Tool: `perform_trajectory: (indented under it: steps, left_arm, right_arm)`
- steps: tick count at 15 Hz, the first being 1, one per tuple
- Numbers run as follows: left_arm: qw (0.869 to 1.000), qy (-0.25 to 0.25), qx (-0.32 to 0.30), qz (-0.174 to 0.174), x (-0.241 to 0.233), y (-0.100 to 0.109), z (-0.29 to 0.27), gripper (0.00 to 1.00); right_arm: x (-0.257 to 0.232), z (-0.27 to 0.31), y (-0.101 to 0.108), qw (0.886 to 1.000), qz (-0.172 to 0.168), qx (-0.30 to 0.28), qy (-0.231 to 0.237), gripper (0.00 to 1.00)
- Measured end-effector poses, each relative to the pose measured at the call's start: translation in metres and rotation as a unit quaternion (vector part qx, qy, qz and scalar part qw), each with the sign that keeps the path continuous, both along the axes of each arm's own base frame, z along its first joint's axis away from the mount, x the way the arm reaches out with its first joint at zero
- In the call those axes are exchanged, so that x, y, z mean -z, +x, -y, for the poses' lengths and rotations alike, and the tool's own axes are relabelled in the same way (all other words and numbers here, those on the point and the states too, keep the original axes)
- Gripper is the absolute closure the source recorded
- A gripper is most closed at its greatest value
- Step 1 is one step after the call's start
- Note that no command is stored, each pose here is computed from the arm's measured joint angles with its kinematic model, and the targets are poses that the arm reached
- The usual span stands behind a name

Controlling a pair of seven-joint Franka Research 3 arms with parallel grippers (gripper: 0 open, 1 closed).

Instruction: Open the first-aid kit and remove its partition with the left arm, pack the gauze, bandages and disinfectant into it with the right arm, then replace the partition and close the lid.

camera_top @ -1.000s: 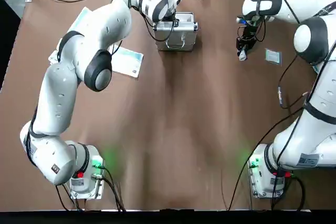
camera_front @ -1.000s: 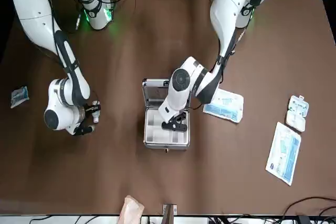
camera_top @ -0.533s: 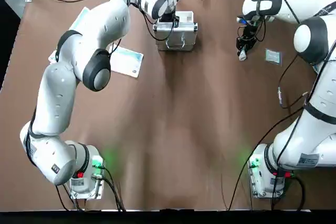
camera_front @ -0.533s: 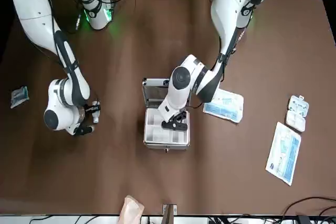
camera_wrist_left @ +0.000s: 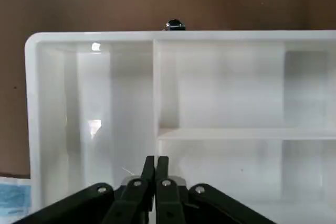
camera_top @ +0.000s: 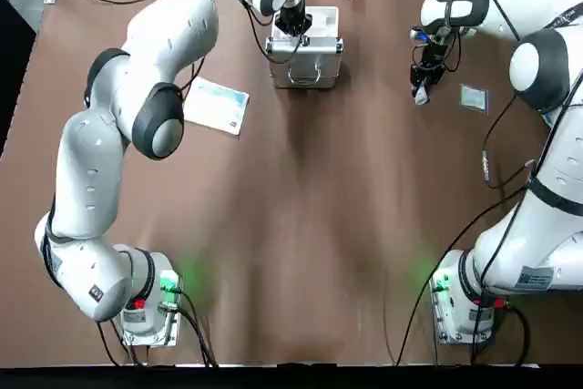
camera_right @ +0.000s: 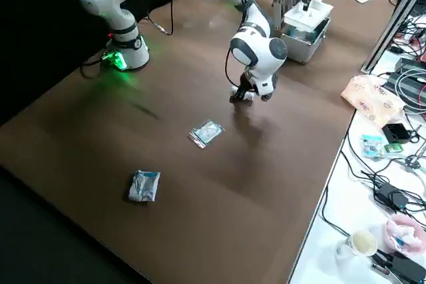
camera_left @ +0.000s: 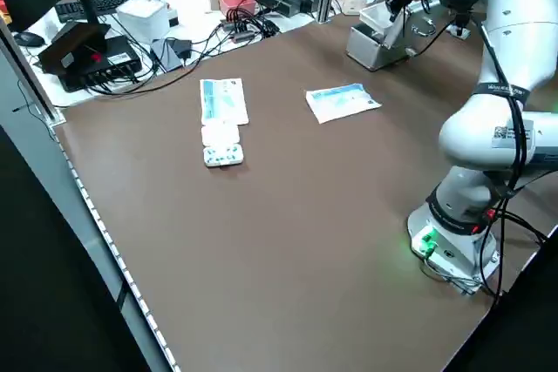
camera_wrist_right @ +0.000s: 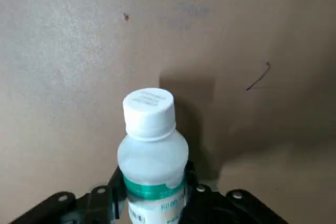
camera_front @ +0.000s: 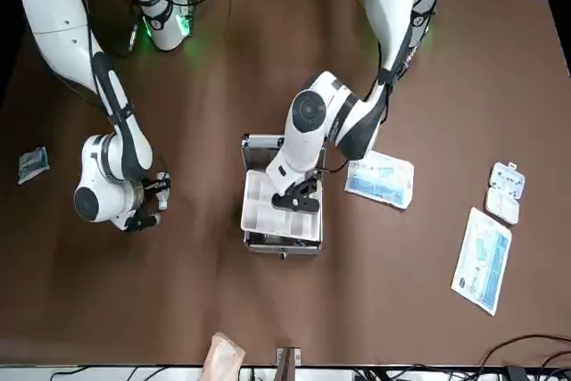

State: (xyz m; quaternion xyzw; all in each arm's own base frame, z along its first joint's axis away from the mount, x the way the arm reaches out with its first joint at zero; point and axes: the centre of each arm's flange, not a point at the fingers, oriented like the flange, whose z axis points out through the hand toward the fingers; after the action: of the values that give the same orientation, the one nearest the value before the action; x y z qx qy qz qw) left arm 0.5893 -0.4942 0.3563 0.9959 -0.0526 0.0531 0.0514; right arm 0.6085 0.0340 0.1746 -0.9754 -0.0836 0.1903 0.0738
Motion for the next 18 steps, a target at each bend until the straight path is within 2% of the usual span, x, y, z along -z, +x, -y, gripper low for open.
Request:
perform_trajectory:
  steps: [6, 11, 18]
  left_arm:
    - [1.000, -0.007, -0.012, 0.016, -0.055, 0.006, -0.019, 0.96]
    - [0.999, -0.008, -0.036, 0.021, -0.095, 0.020, -0.055, 0.96]
    - [0.997, 0.027, -0.071, -0.018, -0.131, 0.037, -0.131, 0.96]
  right_arm:
    - [-0.016, -0.004, 0.015, 1.000, 0.018, 0.001, 0.000, 0.53]
    - [-0.053, -0.023, 0.032, 1.000, -0.002, 0.021, -0.008, 0.54]
    - [-0.123, -0.092, 0.063, 0.993, 0.033, 0.111, 0.006, 0.56]
